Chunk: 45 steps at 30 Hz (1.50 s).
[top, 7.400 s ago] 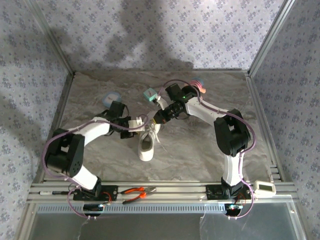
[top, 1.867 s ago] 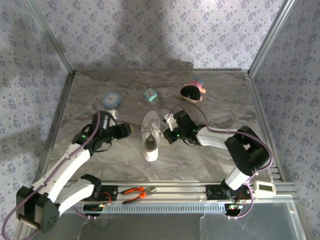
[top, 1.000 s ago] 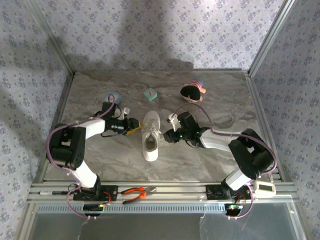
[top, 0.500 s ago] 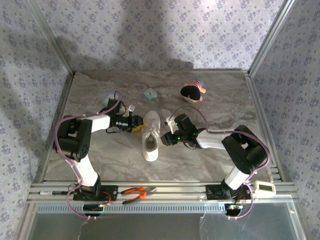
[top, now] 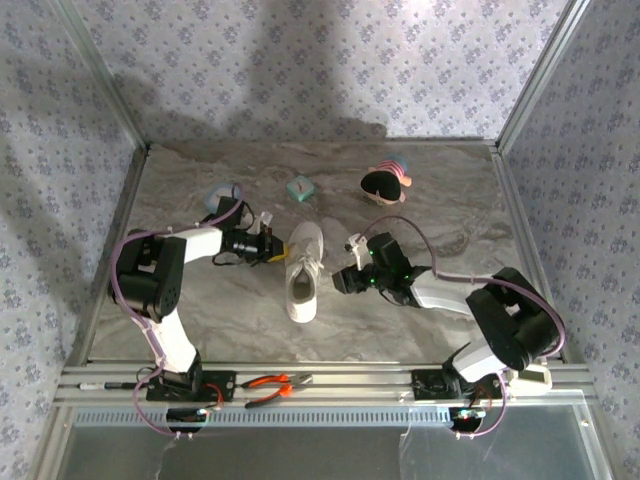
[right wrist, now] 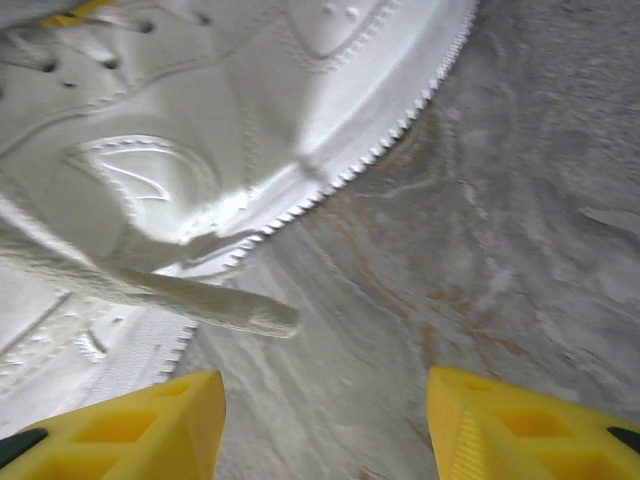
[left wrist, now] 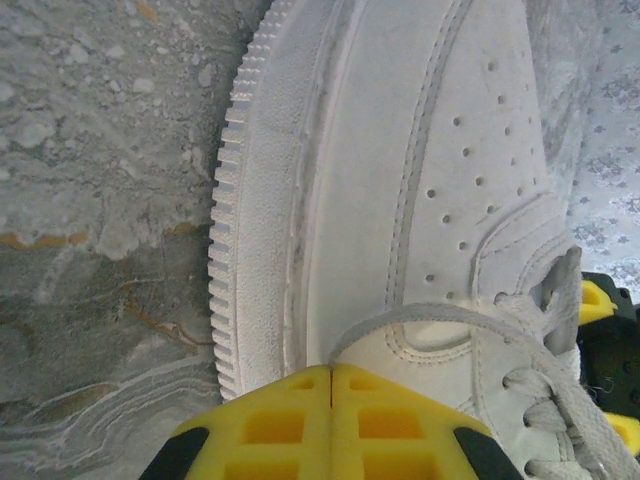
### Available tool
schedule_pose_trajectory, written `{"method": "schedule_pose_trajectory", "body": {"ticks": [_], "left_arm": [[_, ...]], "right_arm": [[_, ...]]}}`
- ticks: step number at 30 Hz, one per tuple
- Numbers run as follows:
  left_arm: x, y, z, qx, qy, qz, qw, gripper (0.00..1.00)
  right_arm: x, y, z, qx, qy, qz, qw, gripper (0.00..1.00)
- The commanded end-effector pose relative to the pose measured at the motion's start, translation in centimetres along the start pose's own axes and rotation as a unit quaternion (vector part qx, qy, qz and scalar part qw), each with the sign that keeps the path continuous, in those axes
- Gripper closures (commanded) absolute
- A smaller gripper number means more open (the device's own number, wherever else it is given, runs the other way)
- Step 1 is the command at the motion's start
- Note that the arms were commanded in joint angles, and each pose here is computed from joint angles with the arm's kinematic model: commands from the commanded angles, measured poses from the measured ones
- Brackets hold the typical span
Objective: Tie the shoes
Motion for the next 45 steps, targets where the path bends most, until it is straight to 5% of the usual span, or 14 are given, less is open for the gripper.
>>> {"method": "schedule_pose_trajectory", "body": {"ticks": [1,16,18,20,22,32,45], "left_arm": [[1.1,-1.4,0.3,-0.026,-0.004,-0.006,1.000,1.00],[2.1,-2.2,0.8,-0.040,-0.010,-0.023,0.999,1.00],[2.6,-2.5,0.8,-0.047,-0.015,-0.027,0.998,1.00],[3.1,-3.0,0.9,-0.058,-0.019,-0.031,0.998,1.00],[3.7,-3.5,1.1,-0.071,-0.026,-0.036,0.997,1.00],[7.0,-5.3,2.5,-0.125,-0.071,-0.065,0.988,1.00],[9.0,-5.8,3.9,-0.153,-0.107,-0.082,0.979,1.00]], "right_arm": [[-0.6,0.9,-1.0,0.010,-0.022,-0.032,0.999,0.43],[-4.4,0.4,-2.4,0.054,-0.021,-0.048,0.997,0.45],[-4.3,0.5,-2.6,0.056,-0.023,-0.049,0.997,0.58],[-4.0,0.3,-2.6,0.055,-0.019,-0.045,0.997,0.84],[-3.6,0.0,-2.5,0.053,-0.014,-0.024,0.998,1.00],[0.2,-2.2,-3.0,0.030,-0.009,0.054,0.998,1.00],[1.9,-2.5,-4.1,0.018,-0.006,0.063,0.998,1.00]]}}
Point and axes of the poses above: each hand's point on the last joint's axis, 136 mm out from that joint toward the fingers, its own x axis back along the fingers, its own y axis along the line the jaws close on, z = x × y, the point moved 8 cm from there along x, back along the fingers, and after that the axes turned 14 degrees about x, right-handed, at the moved point
